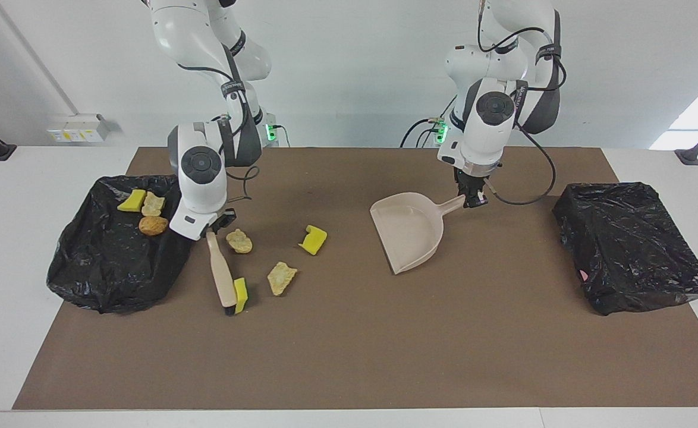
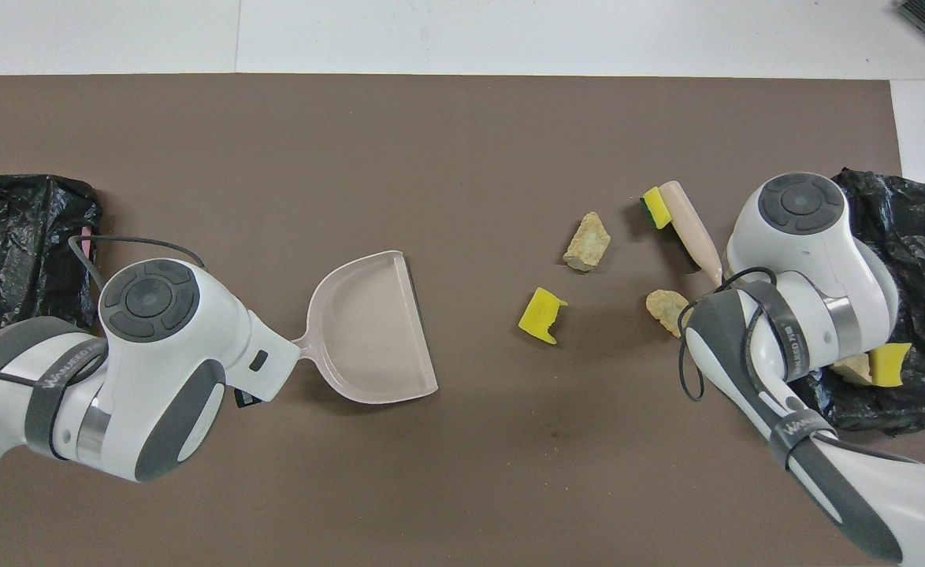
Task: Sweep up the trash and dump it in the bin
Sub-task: 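Sweep the brown and yellow pieces toward the dustpan with the right gripper, then sweep the pieces into the dustpan with the brush in the right gripper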
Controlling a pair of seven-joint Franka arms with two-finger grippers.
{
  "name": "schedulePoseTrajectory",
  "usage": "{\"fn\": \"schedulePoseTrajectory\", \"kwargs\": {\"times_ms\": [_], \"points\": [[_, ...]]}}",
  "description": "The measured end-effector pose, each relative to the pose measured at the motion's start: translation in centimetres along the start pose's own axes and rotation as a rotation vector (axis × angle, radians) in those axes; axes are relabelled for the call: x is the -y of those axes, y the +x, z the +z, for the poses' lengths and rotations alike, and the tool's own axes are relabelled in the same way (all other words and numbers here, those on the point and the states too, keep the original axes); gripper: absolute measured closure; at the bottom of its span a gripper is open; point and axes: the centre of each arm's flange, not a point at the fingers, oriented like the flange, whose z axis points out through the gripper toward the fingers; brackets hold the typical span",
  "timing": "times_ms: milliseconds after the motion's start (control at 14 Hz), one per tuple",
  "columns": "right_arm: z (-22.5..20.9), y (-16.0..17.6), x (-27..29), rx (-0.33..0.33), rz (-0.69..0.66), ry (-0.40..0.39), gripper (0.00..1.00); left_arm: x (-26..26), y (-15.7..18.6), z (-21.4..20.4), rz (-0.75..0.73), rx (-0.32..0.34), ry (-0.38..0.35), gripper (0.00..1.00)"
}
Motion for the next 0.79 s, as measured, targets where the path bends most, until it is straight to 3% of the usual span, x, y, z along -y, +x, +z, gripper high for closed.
{"fn": "schedulePoseTrajectory", "kwargs": {"times_ms": [286, 786], "points": [[-1.0, 1.3, 7.2, -0.016, -0.042, 0.054, 0.73, 0.0, 0.0, 0.0, -0.001, 0.0, 0.0, 0.67], [-3.1, 1.8, 20.5, -0.027, 0.093, 0.187, 0.73, 0.0, 0.0, 0.0, -0.011, -0.001, 0.0, 0.67]]}}
